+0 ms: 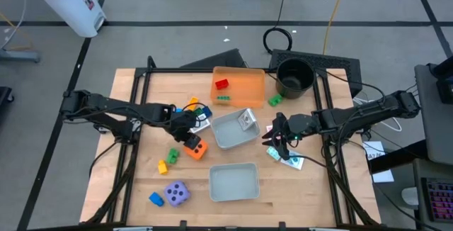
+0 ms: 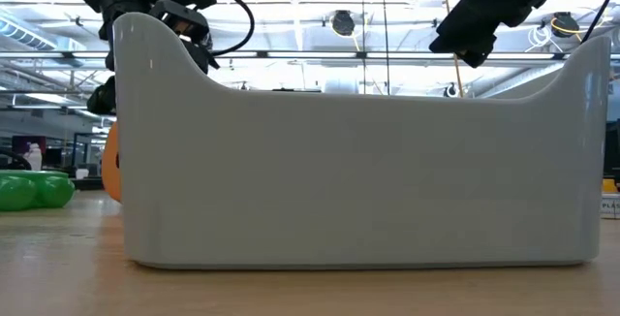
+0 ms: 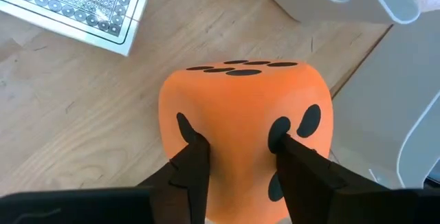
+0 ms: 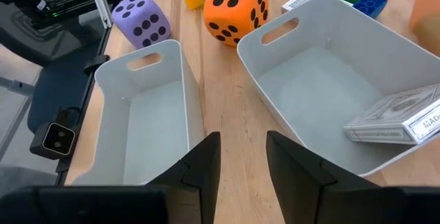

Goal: Pick & Place Toys
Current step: Put the orange dice into the bottom gray bin

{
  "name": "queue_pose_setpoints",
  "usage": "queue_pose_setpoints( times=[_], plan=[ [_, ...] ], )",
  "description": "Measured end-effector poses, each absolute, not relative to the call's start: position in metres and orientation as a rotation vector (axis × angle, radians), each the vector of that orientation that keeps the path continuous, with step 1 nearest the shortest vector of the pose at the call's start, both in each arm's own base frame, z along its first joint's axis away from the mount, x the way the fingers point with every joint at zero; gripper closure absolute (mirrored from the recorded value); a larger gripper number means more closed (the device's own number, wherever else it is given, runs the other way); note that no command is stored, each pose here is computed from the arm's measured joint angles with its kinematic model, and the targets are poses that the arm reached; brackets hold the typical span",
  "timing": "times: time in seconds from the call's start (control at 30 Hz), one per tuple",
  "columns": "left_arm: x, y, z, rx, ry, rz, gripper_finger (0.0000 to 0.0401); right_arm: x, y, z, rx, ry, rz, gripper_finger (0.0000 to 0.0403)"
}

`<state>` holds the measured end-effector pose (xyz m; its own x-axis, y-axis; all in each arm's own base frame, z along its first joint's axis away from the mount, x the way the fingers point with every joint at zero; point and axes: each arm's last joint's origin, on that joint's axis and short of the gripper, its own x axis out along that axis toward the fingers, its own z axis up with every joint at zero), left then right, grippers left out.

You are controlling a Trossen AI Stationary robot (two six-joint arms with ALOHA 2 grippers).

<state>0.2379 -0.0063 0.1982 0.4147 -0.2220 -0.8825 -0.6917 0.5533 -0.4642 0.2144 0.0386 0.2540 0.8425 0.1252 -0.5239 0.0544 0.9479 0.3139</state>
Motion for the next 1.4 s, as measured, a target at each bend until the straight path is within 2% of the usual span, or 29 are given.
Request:
queue_pose_setpoints(
  times=[0.4,0.77,1.0,1.23,1.4],
  plan=[
    [0.225,-0.007,0.219,-1.001,1.076,0.324,0.0262,0.215,0.039,0.254,0.309,0.565,0.044,0.0292],
    [0.208,-0.005,0.266,-1.053,0.859,0.266,0.0262,0.218,0.031,0.258,0.324,0.522,0.019,0.0292],
    [0.222,-0.008,0.314,-1.007,0.742,0.158,0.0262,0.22,0.025,0.26,0.33,0.497,0.001,0.0293],
    [0.246,-0.017,0.341,-0.924,0.797,0.141,0.0262,0.22,0.024,0.26,0.317,0.495,0.0,0.0292],
    [0.272,-0.028,0.346,-0.884,0.856,0.1,0.0262,0.22,0.024,0.26,0.311,0.492,-0.001,0.0291]
  ],
)
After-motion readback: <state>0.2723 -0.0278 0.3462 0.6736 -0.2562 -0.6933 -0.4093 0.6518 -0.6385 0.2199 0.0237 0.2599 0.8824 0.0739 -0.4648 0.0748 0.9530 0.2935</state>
